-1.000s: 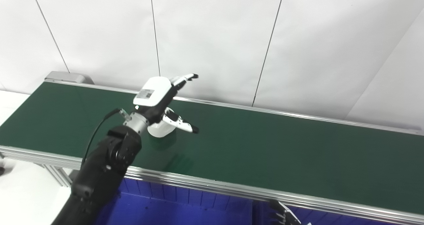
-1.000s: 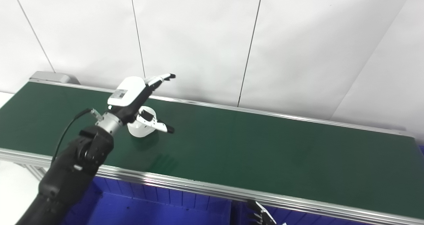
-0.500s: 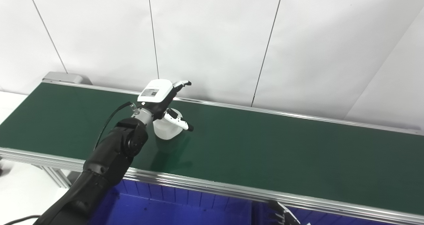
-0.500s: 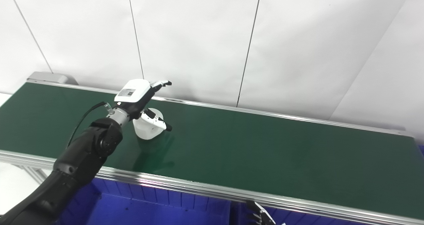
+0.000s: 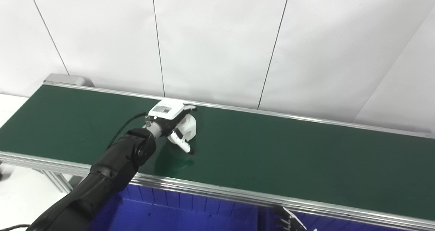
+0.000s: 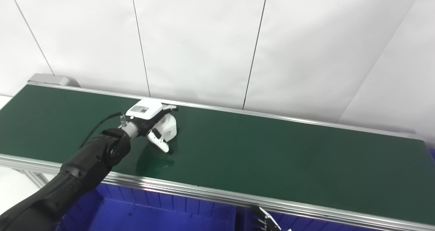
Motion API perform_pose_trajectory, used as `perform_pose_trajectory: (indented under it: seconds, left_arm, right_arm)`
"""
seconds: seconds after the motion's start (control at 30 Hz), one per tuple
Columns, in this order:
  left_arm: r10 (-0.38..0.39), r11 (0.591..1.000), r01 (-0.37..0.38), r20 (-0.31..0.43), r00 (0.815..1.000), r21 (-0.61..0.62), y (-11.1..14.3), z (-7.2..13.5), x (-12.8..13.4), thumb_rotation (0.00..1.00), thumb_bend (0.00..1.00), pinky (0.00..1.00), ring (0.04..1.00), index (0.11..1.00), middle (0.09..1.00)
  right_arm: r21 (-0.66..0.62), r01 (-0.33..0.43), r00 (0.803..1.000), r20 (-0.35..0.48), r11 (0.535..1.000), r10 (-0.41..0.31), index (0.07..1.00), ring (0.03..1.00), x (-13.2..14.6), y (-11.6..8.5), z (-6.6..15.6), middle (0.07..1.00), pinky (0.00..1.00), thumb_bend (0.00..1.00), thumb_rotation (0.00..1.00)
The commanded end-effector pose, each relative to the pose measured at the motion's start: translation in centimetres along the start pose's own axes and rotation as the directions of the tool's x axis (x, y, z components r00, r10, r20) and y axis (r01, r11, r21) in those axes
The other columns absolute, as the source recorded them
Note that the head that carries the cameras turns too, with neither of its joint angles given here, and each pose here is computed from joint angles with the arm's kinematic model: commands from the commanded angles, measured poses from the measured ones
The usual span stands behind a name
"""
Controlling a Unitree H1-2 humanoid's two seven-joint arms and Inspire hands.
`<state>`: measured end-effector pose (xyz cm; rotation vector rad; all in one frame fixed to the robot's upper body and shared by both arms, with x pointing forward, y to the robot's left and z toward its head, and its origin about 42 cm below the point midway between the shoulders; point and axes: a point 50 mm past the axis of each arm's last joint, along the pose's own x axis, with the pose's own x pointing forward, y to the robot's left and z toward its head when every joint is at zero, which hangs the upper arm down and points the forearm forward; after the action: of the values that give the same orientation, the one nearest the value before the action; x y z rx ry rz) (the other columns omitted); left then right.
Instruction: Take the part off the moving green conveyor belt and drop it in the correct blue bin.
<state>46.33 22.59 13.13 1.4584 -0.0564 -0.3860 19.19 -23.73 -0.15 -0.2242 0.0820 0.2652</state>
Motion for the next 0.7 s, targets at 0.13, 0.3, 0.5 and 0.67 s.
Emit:
perform_pose_trajectory:
  seconds: [0.13, 0.3, 0.5, 0.67]
  left_arm:
    - [0.039, 0.999, -0.039, -0.060, 0.997, 0.010, 1.47, -0.53, 0.82, 0.03, 0.66, 0.42, 0.556, 0.595, 0.664]
    - [0.071, 0.997, -0.072, -0.060, 0.996, -0.016, 1.57, -0.25, 1.31, 0.00, 0.51, 0.30, 0.435, 0.490, 0.504]
    - [0.091, 0.995, -0.092, -0.057, 0.994, -0.030, 1.91, 0.12, 1.25, 0.00, 0.50, 0.31, 0.418, 0.503, 0.502]
    - [0.094, 0.995, -0.096, -0.038, 0.995, -0.037, 1.99, 0.28, 1.10, 0.00, 0.50, 0.39, 0.447, 0.477, 0.531]
  right_arm:
    - [0.012, 0.002, 0.995, 0.097, 1.000, -0.003, 0.866, 0.803, 0.26, -0.15, 1.42, 0.867, 0.73, 0.92, 1.00]
    - [0.013, -0.003, 0.995, 0.098, 1.000, 0.001, 0.867, 0.801, 0.24, -0.16, 1.47, 0.867, 0.73, 0.92, 1.00]
    - [0.020, -0.005, 0.995, 0.100, 1.000, 0.003, 0.866, 0.805, 0.22, -0.06, 1.51, 0.868, 0.73, 0.91, 1.00]
    - [0.013, -0.005, 0.995, 0.100, 1.000, 0.004, 0.866, 0.802, 0.17, -0.08, 1.52, 0.867, 0.73, 0.92, 1.00]
